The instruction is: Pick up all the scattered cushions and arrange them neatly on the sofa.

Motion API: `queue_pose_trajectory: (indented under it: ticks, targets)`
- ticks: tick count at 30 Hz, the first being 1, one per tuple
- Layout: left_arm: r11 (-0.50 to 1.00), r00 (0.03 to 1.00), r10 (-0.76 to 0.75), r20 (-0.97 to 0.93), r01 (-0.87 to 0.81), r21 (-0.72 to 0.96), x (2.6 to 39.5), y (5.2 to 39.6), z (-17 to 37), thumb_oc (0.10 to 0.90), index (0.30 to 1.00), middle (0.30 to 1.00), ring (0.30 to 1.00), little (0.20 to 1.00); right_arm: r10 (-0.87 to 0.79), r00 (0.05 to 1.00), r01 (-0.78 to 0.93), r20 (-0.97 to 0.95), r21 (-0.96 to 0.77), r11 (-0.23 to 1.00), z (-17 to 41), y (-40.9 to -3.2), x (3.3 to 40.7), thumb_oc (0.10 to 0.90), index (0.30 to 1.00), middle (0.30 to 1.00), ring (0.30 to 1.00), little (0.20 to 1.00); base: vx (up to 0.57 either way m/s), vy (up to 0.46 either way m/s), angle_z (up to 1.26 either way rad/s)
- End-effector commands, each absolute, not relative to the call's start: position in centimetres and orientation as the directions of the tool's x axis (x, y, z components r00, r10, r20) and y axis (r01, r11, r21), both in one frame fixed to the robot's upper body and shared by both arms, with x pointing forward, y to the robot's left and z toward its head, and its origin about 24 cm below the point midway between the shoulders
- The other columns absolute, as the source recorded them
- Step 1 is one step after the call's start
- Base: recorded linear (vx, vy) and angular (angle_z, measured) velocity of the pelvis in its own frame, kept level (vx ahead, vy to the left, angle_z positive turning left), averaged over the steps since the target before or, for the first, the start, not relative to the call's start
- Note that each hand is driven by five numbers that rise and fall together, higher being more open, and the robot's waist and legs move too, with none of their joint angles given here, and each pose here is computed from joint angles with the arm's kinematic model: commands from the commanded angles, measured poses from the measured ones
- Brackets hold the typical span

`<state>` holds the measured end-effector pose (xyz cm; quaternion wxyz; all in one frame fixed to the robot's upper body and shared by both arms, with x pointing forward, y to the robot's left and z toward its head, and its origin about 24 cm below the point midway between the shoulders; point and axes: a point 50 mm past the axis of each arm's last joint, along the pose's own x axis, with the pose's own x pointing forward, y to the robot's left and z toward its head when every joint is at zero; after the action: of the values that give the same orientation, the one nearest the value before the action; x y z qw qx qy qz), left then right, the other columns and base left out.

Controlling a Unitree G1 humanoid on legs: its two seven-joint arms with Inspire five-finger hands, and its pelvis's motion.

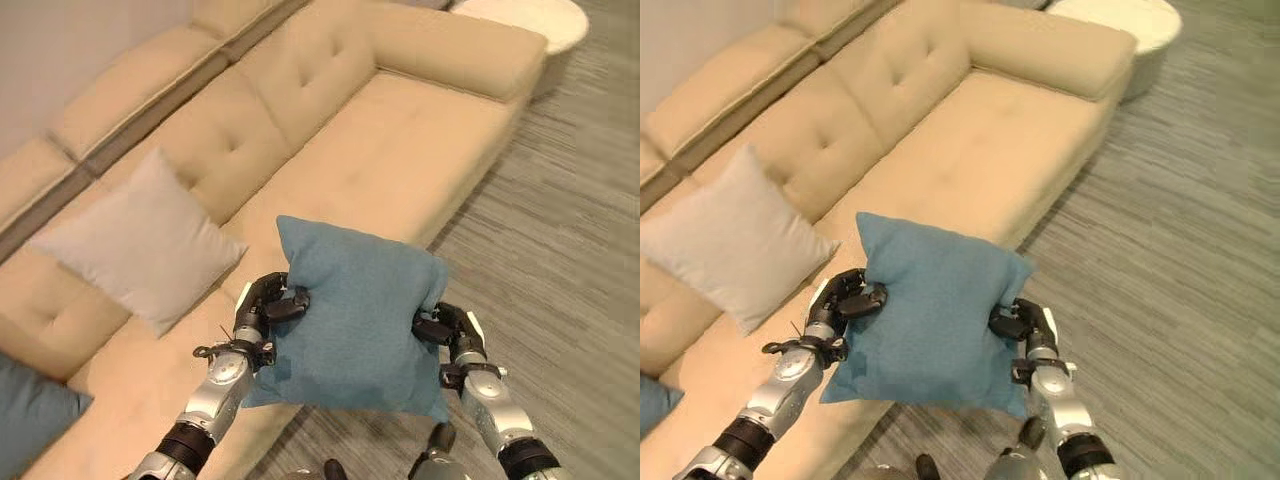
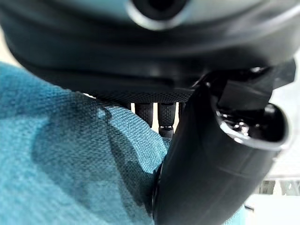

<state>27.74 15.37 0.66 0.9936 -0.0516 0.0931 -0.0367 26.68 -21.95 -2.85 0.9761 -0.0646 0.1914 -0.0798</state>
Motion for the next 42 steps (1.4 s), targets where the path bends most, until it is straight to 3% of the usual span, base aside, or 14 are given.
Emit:
queue_pose_trajectory:
  ticks: [1,3,8,16,20,27,35,42]
  targets:
    - [0.908,0.902,-0.382,0.199,0.407,-0.101,29.5,7.7,8.2,0.400,0.300,0.300,0.300,0.300,0.128,0.992,-0.127,0.006,-0.077,0.989,4.2,-15.4,29.9,0.400,0.300,0.300,0.300,0.300,0.26,-0.698,-1.04]
    - [0.902,0.913,-0.356,0.198,0.391,-0.184,29.5,7.6,8.1,0.400,0.300,0.300,0.300,0.300,0.142,0.990,-0.141,0.006,-0.090,0.986,4.2,-15.3,29.8,0.400,0.300,0.300,0.300,0.300,0.19,-0.513,-0.92]
    - [0.902,0.920,-0.349,0.180,0.381,-0.201,29.3,7.4,7.6,0.400,0.300,0.300,0.300,0.300,0.171,0.985,-0.168,0.024,-0.100,0.981,4.6,-15.1,29.6,0.400,0.300,0.300,0.300,0.300,0.20,-0.442,-1.34]
    - [0.901,0.906,-0.388,0.169,0.411,-0.140,29.4,6.9,7.4,0.400,0.300,0.300,0.300,0.300,0.202,0.979,-0.200,0.012,-0.092,0.976,4.2,-14.2,29.8,0.400,0.300,0.300,0.300,0.300,0.35,-0.163,-1.01]
    - [0.914,0.919,-0.368,0.144,0.386,-0.126,28.9,8.3,6.7,0.400,0.300,0.300,0.300,0.300,0.270,0.963,-0.270,-0.003,-0.058,0.961,3.6,-11.7,29.7,0.400,0.300,0.300,0.300,0.300,0.58,-0.059,-1.46]
    - [0.938,0.934,-0.326,0.147,0.339,-0.075,29.3,9.8,7.1,0.400,0.300,0.300,0.300,0.300,0.272,0.961,-0.274,-0.049,-0.038,0.961,2.6,-11.7,29.3,0.400,0.300,0.300,0.300,0.300,0.40,0.080,-0.48]
    - [0.930,0.923,-0.363,0.128,0.367,-0.011,29.9,7.9,6.6,0.400,0.300,0.300,0.300,0.300,0.186,0.979,-0.190,-0.080,-0.052,0.980,2.0,-14.4,28.7,0.400,0.300,0.300,0.300,0.300,0.60,-0.257,0.46]
    - [0.947,0.947,-0.299,0.120,0.310,-0.090,29.8,9.3,6.4,0.400,0.300,0.300,0.300,0.300,0.213,0.976,-0.216,-0.045,-0.074,0.974,2.8,-14.1,28.8,0.400,0.300,0.300,0.300,0.300,0.30,-0.464,1.03]
